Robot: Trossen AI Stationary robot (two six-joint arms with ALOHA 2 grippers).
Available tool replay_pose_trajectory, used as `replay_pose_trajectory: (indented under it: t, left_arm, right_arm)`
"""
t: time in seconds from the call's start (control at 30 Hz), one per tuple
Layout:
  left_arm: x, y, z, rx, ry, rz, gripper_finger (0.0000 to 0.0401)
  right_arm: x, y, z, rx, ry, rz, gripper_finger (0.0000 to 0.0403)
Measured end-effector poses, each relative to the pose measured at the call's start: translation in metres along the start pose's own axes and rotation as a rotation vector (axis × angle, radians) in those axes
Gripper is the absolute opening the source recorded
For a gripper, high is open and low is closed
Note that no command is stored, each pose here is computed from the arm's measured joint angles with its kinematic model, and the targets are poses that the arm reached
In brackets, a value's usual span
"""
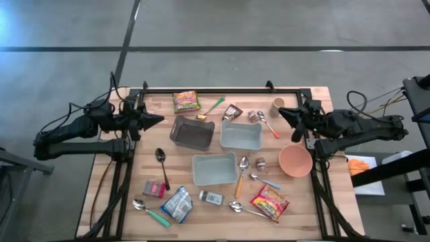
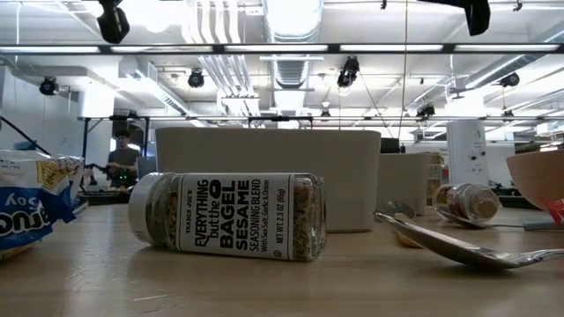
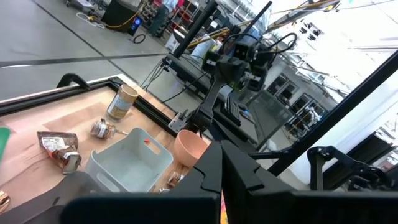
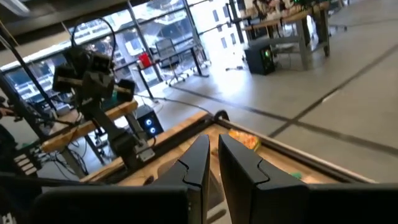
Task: Pick & Place Food Item
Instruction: Put the gold seasoning bottle into the top gray bin
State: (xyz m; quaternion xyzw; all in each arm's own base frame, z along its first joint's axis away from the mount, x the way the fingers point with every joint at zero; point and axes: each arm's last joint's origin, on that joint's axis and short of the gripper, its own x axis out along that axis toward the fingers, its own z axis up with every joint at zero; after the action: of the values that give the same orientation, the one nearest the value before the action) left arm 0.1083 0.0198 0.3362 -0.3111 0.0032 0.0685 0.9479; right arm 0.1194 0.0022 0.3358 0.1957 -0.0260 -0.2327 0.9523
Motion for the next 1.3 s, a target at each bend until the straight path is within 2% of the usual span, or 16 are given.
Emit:
replay_pose_trajectory:
  t: [0.2, 0.3, 0.4, 0.6, 0.73, 0.9, 1.07, 1.13, 1.3]
  left_arm:
    - [0.0, 0.0, 0.001, 0.002, -0.006, -0.005, 0.0]
    - [0.0, -0.001, 0.001, 0.002, -0.008, -0.006, 0.0]
    - [0.0, -0.001, 0.001, 0.002, -0.008, -0.006, 0.0]
    - [0.0, -0.001, 0.001, -0.001, -0.008, -0.006, 0.0]
    - [0.0, -0.001, 0.001, -0.024, -0.001, -0.015, 0.0]
    - [0.0, -0.001, 0.0, -0.101, 0.016, -0.034, 0.0]
    - [0.0, -0.001, -0.001, -0.084, 0.024, -0.029, 0.0]
    - [0.0, -0.001, -0.001, -0.084, 0.024, -0.029, 0.0]
    - [0.0, -0.001, 0.0, -0.08, 0.021, -0.032, 0.0]
  right_arm:
    - [0.0, -0.001, -0.002, 0.03, 0.015, -0.007, 0.0035]
    - [0.0, -0.001, -0.001, 0.033, 0.01, -0.007, 0.0049]
    - [0.0, -0.001, -0.001, 0.043, 0.007, -0.013, 0.0087]
    - [0.0, -0.001, -0.001, 0.005, 0.004, -0.025, 0.0199]
    - [0.0, -0.001, -0.001, 0.007, 0.004, -0.025, 0.0255]
    - [0.001, -0.002, -0.001, 0.017, -0.023, -0.076, 0.0299]
    - [0.003, -0.002, -0.002, -0.113, -0.014, -0.083, 0.0322]
    - [0.004, -0.003, 0.001, -0.132, -0.028, -0.125, 0.0325]
    - [0.007, -0.013, 0.012, -0.117, -0.014, -0.399, 0.0327]
